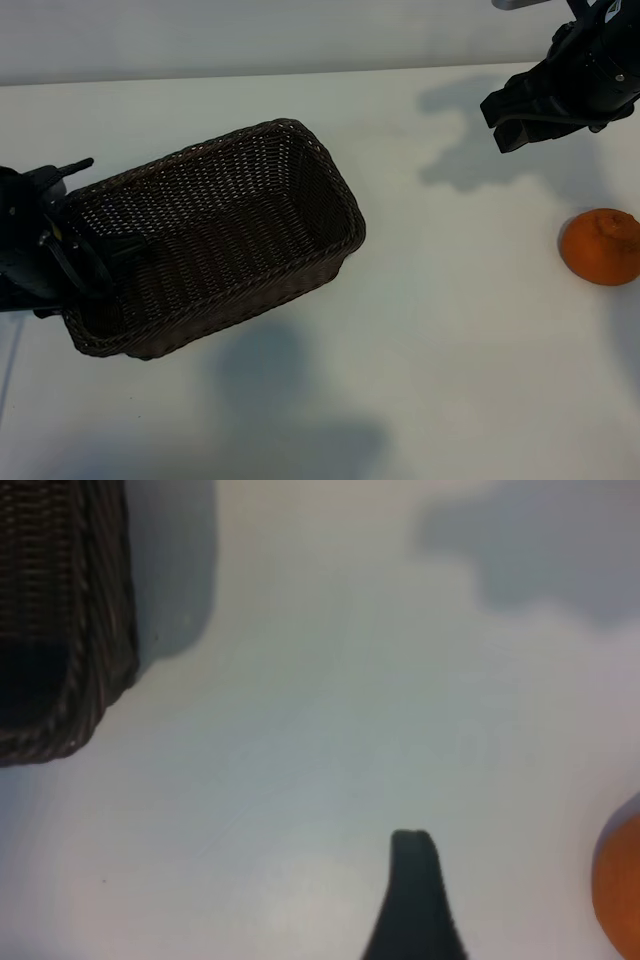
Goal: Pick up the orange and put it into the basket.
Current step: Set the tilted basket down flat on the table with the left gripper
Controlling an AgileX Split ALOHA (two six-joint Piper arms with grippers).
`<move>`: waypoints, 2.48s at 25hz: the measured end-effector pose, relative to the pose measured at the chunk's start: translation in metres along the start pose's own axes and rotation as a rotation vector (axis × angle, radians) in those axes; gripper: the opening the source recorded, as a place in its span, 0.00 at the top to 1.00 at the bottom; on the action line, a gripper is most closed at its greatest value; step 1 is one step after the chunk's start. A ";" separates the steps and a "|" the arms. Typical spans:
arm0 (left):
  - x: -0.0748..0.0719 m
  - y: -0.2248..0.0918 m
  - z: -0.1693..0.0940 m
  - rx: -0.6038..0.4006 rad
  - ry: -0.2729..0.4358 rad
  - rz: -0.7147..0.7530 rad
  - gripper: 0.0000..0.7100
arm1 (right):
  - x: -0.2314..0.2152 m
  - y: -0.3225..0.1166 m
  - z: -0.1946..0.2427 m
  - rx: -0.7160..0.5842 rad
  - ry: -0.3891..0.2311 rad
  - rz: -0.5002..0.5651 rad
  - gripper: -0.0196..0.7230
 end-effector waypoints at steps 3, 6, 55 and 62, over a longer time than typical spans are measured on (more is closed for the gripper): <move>-0.002 0.002 -0.009 -0.024 -0.023 -0.002 0.67 | 0.000 0.000 0.000 0.000 0.000 0.000 0.29; -0.002 0.004 -0.019 -0.049 -0.044 0.004 0.73 | 0.000 0.000 0.000 0.000 0.000 0.000 0.29; -0.162 0.078 -0.046 -0.044 -0.406 0.374 0.78 | 0.001 -0.001 0.000 0.006 0.008 0.004 0.30; -0.188 0.068 -0.022 -0.029 -0.405 0.370 0.78 | 0.001 -0.001 0.000 0.007 0.008 0.004 0.30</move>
Point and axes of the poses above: a point on each arm's last joint axis where the gripper is mounted, z pointing out along that axis toward the gripper, x along the wrist's bending axis when the last joint is at zero, y = z × x, the point moved 8 cm from there along z, pointing out along that axis toward the gripper, and after that the axes turned 5 degrees about -z, right-handed, at the moved point
